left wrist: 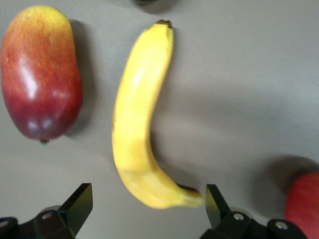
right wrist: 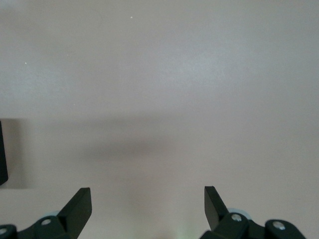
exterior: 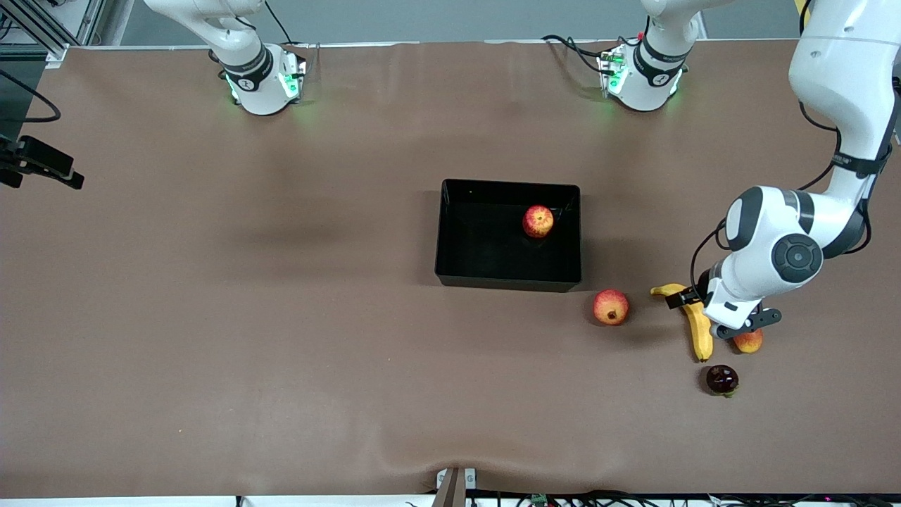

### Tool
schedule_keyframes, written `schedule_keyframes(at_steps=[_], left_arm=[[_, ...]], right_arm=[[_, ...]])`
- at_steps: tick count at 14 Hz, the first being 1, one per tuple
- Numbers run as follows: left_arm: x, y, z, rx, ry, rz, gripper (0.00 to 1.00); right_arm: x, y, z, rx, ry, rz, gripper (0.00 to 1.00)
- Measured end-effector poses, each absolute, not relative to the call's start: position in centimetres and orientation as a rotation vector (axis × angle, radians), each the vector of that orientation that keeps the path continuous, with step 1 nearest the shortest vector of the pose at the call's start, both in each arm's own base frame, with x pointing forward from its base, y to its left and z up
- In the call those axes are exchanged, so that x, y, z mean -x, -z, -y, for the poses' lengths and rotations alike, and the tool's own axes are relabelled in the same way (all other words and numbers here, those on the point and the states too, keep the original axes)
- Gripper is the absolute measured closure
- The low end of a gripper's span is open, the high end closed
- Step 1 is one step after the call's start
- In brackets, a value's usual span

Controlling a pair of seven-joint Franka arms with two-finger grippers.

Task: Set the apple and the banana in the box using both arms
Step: 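Move the left gripper to the yellow banana and grasp it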

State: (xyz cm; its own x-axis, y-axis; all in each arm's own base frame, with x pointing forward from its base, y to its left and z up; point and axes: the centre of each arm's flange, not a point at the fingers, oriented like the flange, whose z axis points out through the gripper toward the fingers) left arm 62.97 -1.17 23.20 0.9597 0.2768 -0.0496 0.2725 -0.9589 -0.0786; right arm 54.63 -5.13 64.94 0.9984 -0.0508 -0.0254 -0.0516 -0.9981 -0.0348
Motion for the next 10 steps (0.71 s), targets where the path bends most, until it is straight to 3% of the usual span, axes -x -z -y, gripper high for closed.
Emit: schedule_keyframes(at_steps=[5,8,10], left_arm=[[-63.2,-20.6,-0.7,3.059,-0.068,0.462,0.07],[-63.3,-19.6,-0.6,3.069,-0.071,0.463,0.33],[-63.3,-19.4,-0.6,3.070,-0.074,0.464,0.39]], right_arm=[[-54.2,-65.0,2.7,3.104,-0.111,-0.009,0.00],[-54.3,-65.0,1.5,3.124,-0.104,0.026,0.00],[-54.3,-65.0,1.7,3.126,-0.104,0.020,0.00]])
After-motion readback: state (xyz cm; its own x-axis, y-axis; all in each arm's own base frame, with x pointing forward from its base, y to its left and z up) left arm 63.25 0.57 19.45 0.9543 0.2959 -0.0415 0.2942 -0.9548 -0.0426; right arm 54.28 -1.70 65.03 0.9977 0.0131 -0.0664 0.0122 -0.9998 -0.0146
